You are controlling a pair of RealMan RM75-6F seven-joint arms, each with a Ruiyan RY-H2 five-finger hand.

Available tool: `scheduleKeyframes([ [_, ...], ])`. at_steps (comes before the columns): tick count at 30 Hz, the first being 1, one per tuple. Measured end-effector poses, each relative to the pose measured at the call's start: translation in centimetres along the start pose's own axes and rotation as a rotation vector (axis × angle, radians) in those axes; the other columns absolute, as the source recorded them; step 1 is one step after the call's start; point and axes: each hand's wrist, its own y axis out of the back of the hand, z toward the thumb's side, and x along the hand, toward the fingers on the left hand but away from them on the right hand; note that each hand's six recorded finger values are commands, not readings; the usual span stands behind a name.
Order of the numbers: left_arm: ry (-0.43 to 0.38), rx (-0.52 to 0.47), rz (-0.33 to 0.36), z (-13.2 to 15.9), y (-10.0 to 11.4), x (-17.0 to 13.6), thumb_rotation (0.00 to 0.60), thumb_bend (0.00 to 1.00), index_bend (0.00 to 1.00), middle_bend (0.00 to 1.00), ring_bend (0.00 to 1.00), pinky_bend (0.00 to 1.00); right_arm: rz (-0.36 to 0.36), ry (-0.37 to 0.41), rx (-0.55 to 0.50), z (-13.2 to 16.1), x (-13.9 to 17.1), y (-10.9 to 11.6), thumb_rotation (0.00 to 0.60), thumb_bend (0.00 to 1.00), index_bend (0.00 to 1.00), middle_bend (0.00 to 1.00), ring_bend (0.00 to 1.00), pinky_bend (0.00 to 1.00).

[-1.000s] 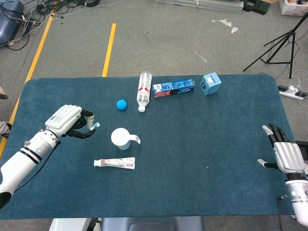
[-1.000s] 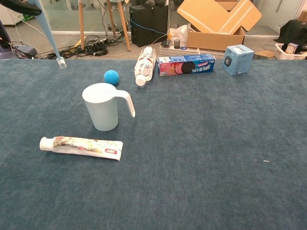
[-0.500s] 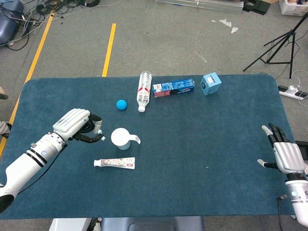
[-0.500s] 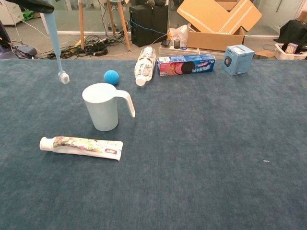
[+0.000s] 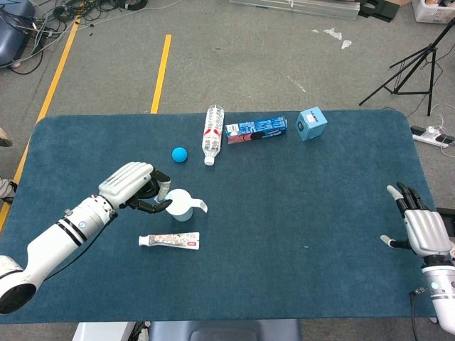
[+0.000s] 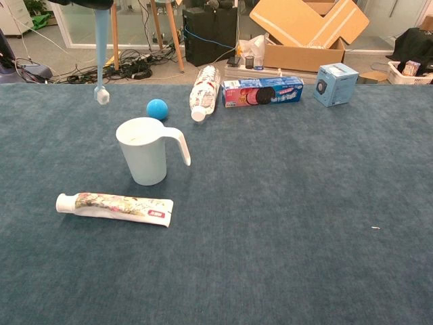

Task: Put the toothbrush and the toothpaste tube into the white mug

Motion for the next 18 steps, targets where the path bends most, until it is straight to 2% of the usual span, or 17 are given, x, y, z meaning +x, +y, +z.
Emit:
scheduleKeyframes([
  [18,-0.06,-0.117,-0.002,2.5,-0.5,3.0,0.6,0.41,0.7,1.0,1.0,1.0,0.007,-0.003,-0.013,-0.1,-0.1,0.0,0.6,0.02,0.11,0.02,0.01,0.4],
])
